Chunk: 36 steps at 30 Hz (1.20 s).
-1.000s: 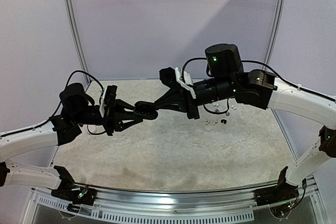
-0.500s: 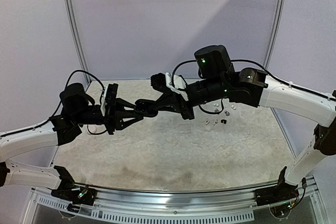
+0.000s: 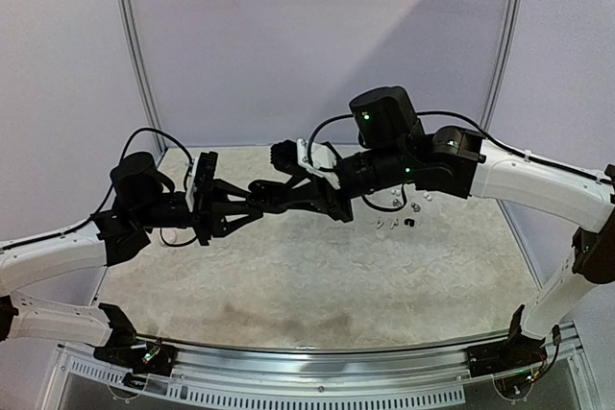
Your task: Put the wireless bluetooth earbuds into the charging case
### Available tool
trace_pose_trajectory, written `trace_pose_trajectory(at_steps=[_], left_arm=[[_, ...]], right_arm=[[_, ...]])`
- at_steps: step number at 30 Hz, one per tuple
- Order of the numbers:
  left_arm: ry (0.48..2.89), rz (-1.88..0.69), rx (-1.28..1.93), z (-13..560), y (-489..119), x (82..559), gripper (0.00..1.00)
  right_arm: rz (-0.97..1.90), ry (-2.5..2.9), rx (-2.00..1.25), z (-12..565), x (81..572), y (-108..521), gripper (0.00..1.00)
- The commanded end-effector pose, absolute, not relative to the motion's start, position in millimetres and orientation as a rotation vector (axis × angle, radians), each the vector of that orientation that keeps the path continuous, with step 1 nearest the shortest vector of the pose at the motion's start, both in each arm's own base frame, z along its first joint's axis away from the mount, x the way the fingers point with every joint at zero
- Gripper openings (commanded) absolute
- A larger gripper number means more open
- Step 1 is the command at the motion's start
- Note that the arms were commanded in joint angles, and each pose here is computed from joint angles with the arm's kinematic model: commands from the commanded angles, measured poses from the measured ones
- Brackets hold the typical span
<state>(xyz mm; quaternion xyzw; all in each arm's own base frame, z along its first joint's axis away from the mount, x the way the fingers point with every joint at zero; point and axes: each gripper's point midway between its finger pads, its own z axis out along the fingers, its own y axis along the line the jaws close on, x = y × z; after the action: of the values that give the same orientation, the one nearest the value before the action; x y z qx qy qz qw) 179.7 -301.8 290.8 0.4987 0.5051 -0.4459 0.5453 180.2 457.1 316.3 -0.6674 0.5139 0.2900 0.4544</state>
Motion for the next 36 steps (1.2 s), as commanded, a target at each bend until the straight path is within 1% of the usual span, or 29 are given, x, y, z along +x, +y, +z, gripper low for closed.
trace_pose_trajectory(at_steps=[1,7,12,18,20,22,24,26,30,36], left_arm=[[1.135,-1.083,1.211,304,-307,170,0.0],[1.214,-1.097,1.16,297,-307,177,0.0],[1.321,-1.123,1.088,288,-306,187,0.0],[1.361,-1.136,1.063,284,-307,190,0.0],[1.368,-1.137,1.058,283,-306,191,0.0],[1.372,-1.137,1.056,282,-306,191,0.0],[1.37,-1.134,1.055,282,-306,190,0.0],[1.368,-1.133,1.054,282,-305,190,0.0],[1.359,-1.131,1.059,283,-305,189,0.0],[1.354,-1.124,1.059,283,-304,188,0.0]], right_arm=[[0.666,1.324,-1.639,307,190,458,0.21],[0.684,1.294,-1.606,326,186,453,0.28],[0.734,1.223,-1.549,362,175,444,0.3],[0.834,1.143,-1.484,399,159,431,0.33],[0.843,1.178,-1.421,407,167,423,0.33],[0.809,1.278,-1.313,410,194,409,0.33],[0.747,1.436,-1.157,406,233,384,0.33],[0.662,1.606,-1.006,389,280,349,0.33],[0.509,1.937,-0.753,327,348,282,0.32],[0.359,2.332,-0.525,223,400,209,0.26]])
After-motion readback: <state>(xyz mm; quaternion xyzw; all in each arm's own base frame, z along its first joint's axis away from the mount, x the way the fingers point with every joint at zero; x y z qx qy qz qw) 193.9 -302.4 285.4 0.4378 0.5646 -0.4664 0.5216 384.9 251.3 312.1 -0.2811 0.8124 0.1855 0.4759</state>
